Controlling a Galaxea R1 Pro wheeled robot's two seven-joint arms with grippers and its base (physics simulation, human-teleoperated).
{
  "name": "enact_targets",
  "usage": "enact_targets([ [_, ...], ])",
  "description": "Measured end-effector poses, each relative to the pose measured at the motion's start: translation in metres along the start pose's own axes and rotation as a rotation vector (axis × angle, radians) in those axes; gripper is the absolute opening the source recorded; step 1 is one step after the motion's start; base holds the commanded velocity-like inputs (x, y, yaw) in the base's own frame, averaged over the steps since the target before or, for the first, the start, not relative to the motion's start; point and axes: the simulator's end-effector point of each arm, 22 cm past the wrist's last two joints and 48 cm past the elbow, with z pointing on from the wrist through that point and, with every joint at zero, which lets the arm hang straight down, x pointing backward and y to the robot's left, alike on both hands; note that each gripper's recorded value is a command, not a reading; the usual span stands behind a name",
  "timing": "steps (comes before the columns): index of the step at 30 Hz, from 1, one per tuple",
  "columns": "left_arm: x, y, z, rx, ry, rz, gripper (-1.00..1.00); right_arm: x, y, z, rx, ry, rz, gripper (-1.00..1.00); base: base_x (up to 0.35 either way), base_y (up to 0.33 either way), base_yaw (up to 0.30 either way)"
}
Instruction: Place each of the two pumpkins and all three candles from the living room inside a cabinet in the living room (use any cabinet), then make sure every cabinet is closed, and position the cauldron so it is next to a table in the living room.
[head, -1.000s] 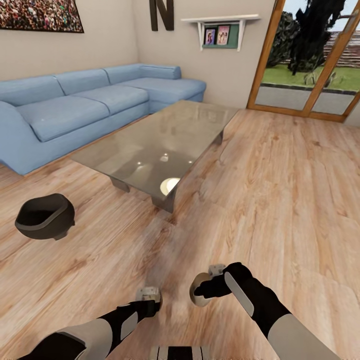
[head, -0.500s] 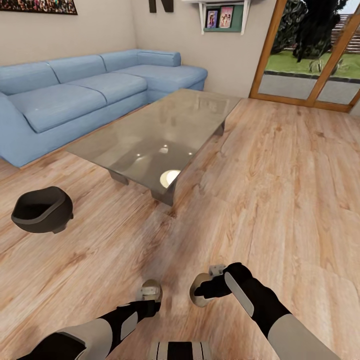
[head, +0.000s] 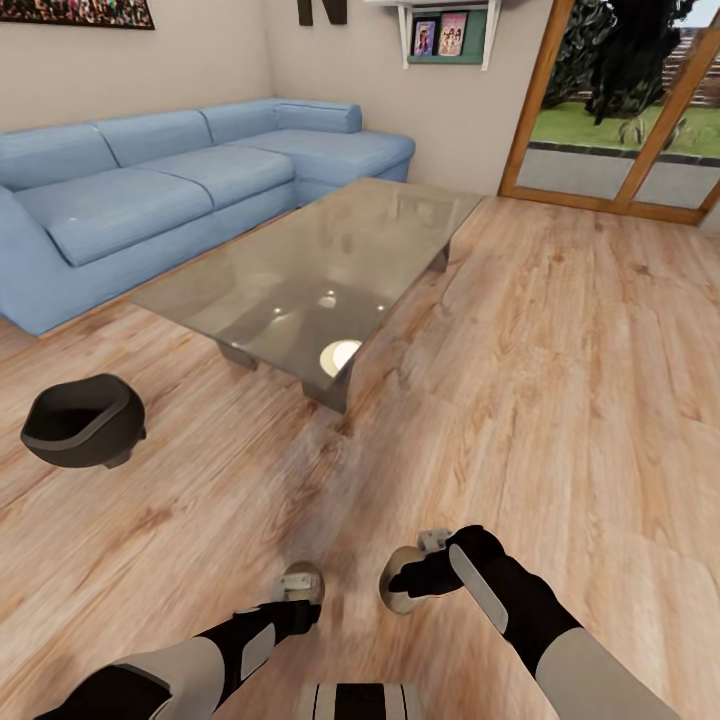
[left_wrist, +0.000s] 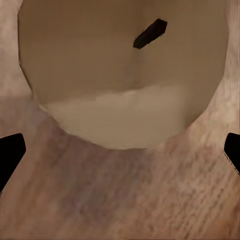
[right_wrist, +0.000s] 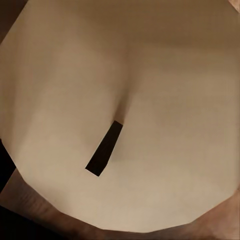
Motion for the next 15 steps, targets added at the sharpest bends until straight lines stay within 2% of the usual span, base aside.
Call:
enact_targets([
  [5, -0.0002, 0.0001, -0.0001, 0.0, 0.0, -0.001, 1.0, -0.0001, -0.0004, -0.0001, 0.002, 0.0, -0.001, -1.0, 0.236, 0.0, 0.0],
  [15, -0.0001, 0.0002, 0.0001, 0.0, 0.0, -0.001, 1.0, -0.0002, 0.0, 0.0001, 0.0, 0.0, 0.0, -1.0, 0.023, 0.0, 0.0],
])
